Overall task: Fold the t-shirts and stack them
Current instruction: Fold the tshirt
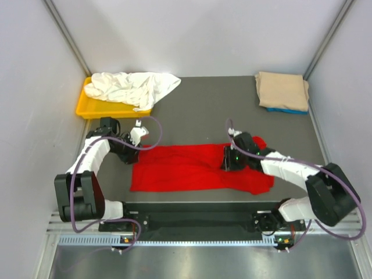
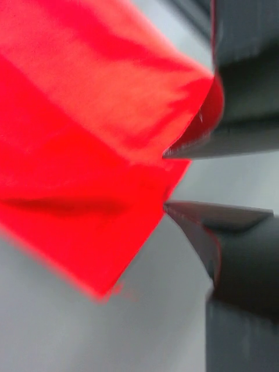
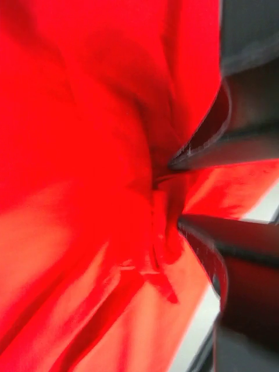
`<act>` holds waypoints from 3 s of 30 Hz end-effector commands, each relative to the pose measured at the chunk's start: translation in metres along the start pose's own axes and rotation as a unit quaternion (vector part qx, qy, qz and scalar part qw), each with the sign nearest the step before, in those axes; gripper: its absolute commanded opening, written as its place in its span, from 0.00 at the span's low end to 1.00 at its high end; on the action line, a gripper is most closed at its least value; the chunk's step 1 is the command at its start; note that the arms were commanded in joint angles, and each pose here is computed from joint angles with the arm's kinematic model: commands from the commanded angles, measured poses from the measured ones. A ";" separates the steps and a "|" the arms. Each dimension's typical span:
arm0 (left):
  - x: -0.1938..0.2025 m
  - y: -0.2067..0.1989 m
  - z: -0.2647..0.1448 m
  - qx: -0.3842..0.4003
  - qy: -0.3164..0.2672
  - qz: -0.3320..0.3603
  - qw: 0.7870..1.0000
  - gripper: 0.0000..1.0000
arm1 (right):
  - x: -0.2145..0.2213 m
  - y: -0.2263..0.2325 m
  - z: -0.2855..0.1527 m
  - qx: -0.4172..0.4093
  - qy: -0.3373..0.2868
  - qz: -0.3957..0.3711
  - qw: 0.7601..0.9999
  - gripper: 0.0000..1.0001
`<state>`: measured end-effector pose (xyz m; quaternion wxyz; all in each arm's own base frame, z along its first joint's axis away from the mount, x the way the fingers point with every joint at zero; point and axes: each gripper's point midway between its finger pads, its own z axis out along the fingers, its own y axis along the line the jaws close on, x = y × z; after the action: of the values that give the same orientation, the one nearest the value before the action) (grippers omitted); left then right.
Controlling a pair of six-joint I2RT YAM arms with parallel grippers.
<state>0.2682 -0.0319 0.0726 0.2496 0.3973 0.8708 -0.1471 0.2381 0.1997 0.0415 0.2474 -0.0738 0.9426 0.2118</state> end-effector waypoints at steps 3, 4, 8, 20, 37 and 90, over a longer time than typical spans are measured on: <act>0.018 -0.055 -0.041 0.119 0.042 0.092 0.988 0.52 | 0.026 0.012 -0.025 -0.003 -0.009 0.026 1.000 0.44; 0.018 -0.056 -0.045 0.124 0.042 0.116 0.985 0.53 | 0.017 0.015 -0.039 -0.008 -0.034 0.025 0.999 0.48; -0.011 -0.031 -0.043 0.066 -0.003 0.111 0.992 0.64 | -0.025 0.006 -0.076 0.009 -0.101 0.010 0.995 0.54; 0.002 0.005 0.033 -0.024 0.051 0.124 0.991 0.93 | -0.045 -0.065 -0.070 0.112 -0.106 0.113 0.982 0.54; 0.001 0.011 0.039 -0.048 0.056 0.109 0.991 0.07 | -0.074 -0.051 0.000 0.057 -0.038 0.065 0.996 0.24; -0.026 0.045 0.019 -0.127 0.060 0.150 0.979 0.21 | -0.035 -0.052 -0.125 0.017 -0.006 0.152 0.988 0.00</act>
<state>0.3357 -0.0213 0.0655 0.2687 0.4656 0.8423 0.0392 0.2185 0.0978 0.1285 0.2003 0.0664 0.9522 0.2209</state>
